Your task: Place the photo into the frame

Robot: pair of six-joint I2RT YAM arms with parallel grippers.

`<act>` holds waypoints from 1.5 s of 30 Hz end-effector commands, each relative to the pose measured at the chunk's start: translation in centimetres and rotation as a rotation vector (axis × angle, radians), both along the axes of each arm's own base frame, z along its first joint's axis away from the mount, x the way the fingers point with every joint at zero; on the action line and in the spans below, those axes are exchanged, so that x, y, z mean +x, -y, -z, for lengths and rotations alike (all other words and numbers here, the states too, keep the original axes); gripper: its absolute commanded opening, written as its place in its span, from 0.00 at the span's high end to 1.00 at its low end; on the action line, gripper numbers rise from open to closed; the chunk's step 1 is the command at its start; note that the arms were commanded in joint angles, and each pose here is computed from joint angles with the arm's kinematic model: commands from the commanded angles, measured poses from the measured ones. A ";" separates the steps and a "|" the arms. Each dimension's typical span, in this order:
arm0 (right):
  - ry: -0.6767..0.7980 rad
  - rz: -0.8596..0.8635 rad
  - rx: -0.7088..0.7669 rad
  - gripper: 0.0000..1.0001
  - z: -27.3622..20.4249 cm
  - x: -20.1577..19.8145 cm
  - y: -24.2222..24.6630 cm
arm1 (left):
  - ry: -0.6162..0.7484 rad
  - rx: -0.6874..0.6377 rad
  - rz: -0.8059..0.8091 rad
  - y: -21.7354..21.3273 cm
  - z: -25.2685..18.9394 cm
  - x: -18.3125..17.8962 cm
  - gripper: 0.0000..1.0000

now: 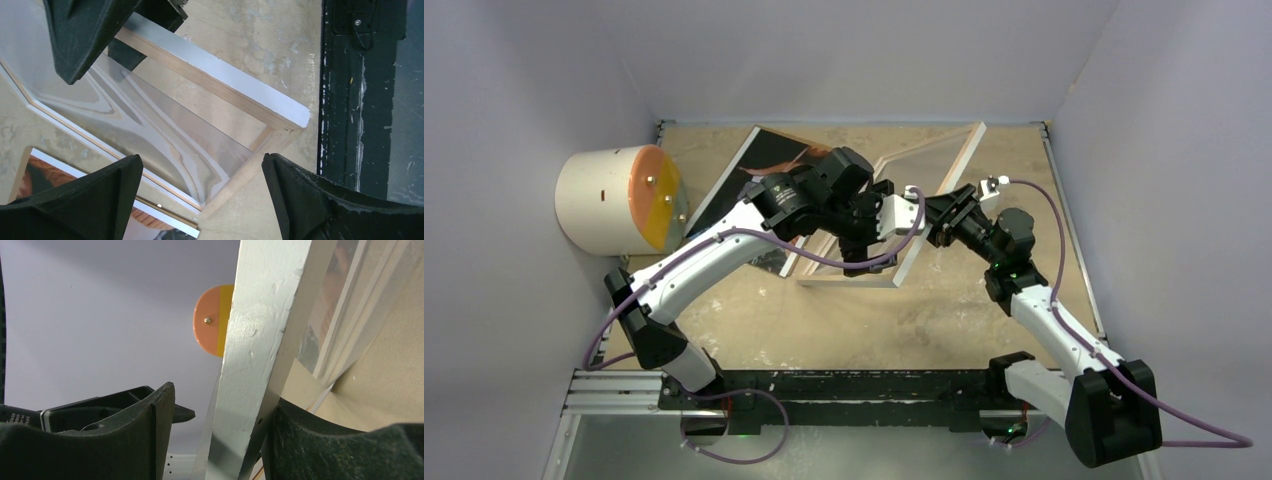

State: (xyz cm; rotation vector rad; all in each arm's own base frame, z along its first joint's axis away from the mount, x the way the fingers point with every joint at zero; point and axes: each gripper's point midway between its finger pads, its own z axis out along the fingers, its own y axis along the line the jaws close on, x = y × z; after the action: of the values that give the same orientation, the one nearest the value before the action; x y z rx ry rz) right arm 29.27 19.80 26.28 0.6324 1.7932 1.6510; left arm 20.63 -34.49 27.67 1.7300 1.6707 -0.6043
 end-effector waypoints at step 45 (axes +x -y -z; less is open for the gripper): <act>-0.007 -0.041 0.005 0.25 2.4 -3.8 1.2 | 0.141 0.064 -0.377 -1.5 1.1 5.9 1.00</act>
State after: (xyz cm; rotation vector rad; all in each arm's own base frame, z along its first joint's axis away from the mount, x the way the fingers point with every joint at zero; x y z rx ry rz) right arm 26.71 18.54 22.32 0.6974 1.8709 1.6160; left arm 26.26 -32.28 25.38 1.4591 1.8732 -0.2172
